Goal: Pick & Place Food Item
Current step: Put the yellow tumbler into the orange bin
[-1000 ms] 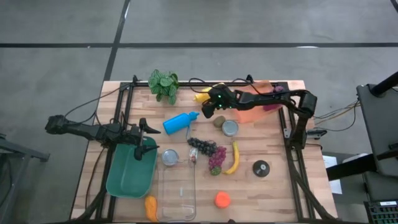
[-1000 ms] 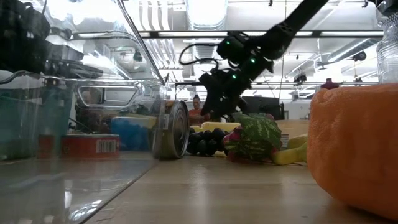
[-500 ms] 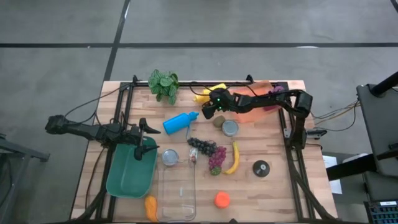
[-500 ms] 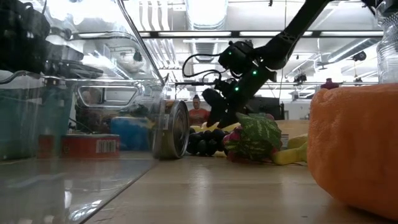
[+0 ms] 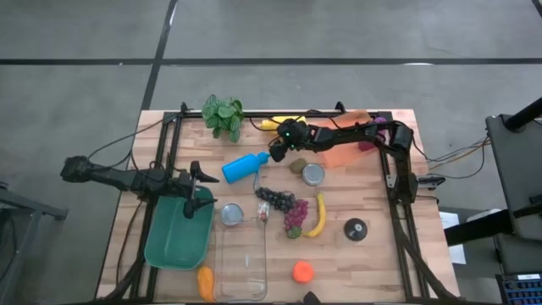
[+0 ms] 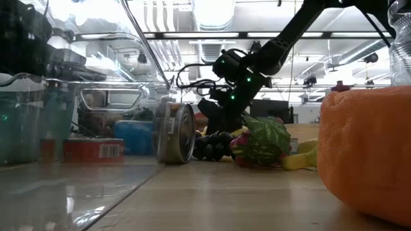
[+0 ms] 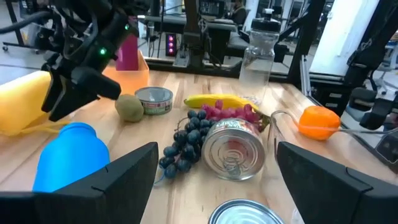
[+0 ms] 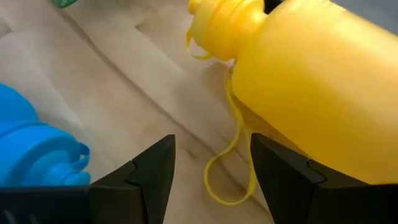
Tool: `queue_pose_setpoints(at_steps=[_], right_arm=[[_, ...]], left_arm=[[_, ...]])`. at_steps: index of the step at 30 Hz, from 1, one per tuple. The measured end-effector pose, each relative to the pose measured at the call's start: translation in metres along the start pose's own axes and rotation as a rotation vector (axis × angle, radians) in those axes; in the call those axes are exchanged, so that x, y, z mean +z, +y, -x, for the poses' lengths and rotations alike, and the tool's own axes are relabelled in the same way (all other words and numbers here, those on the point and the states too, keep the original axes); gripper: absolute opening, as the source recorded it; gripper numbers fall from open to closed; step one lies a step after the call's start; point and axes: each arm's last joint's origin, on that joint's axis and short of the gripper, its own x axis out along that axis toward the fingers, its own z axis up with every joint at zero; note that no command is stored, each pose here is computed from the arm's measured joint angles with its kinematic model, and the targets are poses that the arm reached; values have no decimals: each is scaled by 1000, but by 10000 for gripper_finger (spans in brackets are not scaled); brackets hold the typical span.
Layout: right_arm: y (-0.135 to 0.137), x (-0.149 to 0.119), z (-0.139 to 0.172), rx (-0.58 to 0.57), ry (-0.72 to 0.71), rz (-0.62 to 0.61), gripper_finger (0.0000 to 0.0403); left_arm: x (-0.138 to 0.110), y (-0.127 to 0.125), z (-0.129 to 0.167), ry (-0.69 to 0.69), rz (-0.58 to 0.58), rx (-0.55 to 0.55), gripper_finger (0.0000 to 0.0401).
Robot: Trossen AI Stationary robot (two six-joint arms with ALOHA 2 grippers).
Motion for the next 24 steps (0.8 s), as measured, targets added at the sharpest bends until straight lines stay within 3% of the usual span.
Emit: queue_pose_setpoints(at_steps=[14, 20, 24], right_arm=[[-12, 1, -1, -20, 83, -103, 205], [-7, 0, -1, 97, 116, -109, 205], [-6, -1, -1, 117, 128, -109, 205]], left_arm=[[0, 0, 0, 3, 0, 0, 336], [0, 0, 0, 2, 0, 0, 336], [0, 0, 0, 2, 0, 0, 336]])
